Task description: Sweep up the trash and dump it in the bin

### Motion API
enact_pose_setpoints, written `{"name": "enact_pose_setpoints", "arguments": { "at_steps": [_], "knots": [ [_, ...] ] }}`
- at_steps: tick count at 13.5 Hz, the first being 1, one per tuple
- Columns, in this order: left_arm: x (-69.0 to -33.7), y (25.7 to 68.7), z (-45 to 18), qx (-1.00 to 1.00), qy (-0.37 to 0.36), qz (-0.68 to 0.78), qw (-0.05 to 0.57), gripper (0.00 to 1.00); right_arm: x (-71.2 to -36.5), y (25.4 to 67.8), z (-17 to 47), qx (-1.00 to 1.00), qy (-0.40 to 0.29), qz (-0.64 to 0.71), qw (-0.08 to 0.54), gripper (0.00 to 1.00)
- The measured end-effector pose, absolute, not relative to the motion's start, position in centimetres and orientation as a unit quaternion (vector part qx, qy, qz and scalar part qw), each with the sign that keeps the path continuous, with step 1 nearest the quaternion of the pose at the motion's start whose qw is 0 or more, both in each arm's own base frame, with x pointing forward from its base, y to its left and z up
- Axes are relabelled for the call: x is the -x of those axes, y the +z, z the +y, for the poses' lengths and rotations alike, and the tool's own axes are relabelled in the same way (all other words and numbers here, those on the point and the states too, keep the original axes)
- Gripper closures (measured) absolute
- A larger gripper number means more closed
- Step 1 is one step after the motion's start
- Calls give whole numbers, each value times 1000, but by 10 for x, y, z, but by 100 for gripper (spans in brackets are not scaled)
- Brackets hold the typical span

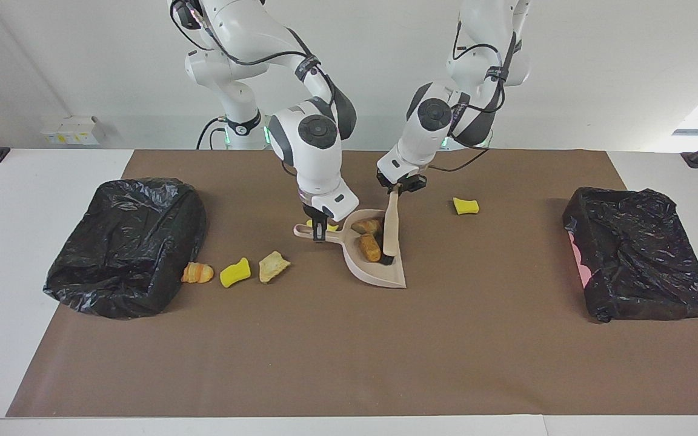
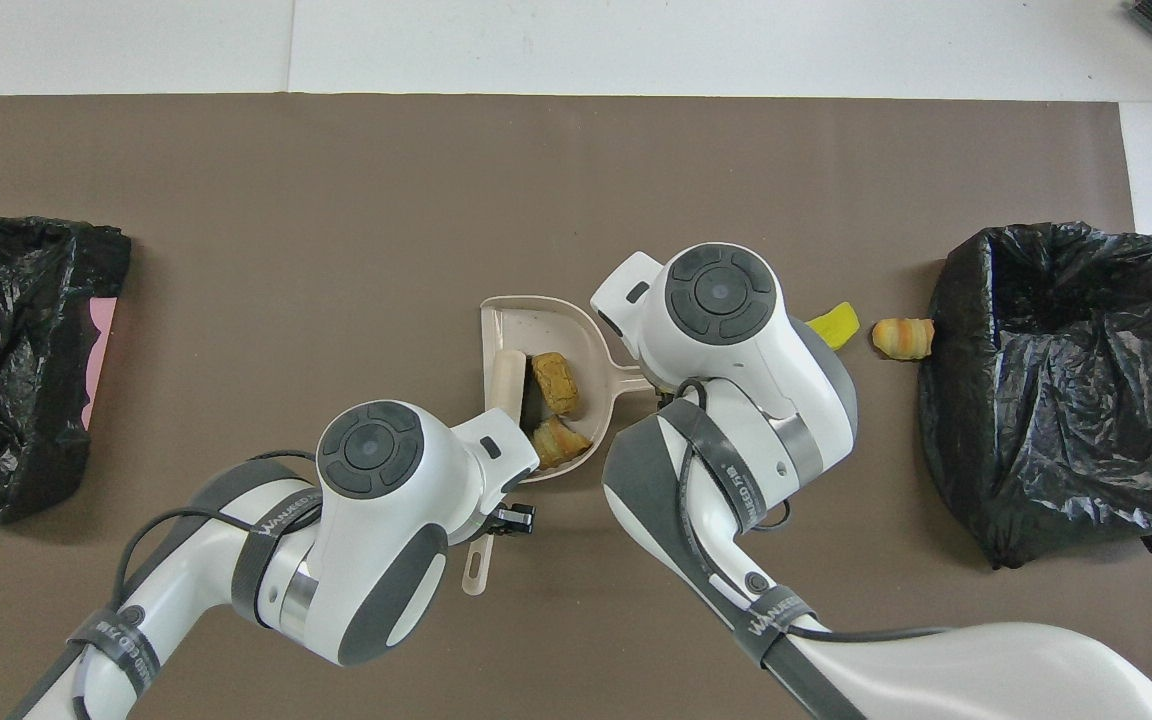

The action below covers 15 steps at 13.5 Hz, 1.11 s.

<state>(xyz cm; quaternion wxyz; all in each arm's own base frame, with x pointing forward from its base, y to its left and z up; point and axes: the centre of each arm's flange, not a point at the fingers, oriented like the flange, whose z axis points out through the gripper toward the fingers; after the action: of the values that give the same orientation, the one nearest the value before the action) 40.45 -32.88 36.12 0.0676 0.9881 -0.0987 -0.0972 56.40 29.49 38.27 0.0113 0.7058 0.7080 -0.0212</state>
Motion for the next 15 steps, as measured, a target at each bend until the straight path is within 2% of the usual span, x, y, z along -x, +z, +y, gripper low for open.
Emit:
{"name": "enact_pose_setpoints", "arguments": {
  "at_steps": [5, 10, 15],
  "knots": [
    [-413, 385, -318, -991, -111, -39, 59, 74, -564, 383, 295, -707, -21, 707, 11, 67],
    [-410, 431, -256, -988, -150, 14, 25, 74, -564, 382, 295, -707, -22, 707, 11, 67],
    [-408, 423, -193, -978, -187, 79, -41, 74, -563, 382, 295, -707, -22, 707, 11, 67]
  ]
}}
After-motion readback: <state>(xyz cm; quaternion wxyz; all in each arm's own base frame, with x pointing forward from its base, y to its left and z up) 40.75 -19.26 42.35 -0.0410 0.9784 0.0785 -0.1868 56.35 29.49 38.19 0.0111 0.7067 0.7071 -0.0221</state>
